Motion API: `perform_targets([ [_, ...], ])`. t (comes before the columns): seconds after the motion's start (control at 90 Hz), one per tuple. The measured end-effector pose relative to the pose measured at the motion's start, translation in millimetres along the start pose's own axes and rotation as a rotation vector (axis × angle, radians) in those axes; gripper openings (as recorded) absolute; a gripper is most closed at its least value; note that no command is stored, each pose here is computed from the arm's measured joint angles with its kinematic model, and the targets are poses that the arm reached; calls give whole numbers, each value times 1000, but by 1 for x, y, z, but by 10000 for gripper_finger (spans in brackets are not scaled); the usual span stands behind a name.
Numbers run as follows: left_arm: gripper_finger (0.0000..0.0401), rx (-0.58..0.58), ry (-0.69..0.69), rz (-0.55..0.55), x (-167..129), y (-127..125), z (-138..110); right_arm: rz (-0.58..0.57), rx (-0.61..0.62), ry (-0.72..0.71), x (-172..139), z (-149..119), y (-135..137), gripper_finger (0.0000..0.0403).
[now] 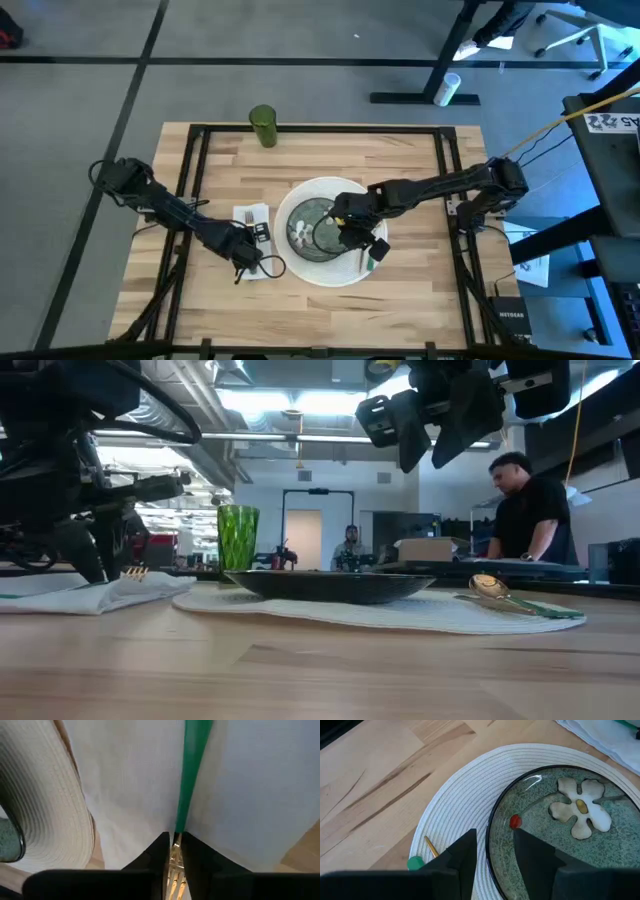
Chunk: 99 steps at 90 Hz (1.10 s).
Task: Set table place
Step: Put the green fork on the white table napkin
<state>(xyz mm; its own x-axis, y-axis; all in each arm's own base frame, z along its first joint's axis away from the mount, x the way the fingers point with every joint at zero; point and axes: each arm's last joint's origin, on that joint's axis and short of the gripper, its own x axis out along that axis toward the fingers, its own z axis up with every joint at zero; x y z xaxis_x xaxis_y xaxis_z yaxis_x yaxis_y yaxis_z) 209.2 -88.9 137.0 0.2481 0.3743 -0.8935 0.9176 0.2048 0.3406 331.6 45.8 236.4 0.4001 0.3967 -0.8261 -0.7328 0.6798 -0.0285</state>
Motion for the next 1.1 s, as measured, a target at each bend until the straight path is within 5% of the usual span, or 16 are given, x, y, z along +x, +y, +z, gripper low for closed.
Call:
perform_targets([
  [0.444,84,-24,4,-4,-1,-2,1,0,0,0,0,0,0,115],
  [1.1,89,57,84,96,-8,-9,8,0,0,0,0,0,0,115],
])
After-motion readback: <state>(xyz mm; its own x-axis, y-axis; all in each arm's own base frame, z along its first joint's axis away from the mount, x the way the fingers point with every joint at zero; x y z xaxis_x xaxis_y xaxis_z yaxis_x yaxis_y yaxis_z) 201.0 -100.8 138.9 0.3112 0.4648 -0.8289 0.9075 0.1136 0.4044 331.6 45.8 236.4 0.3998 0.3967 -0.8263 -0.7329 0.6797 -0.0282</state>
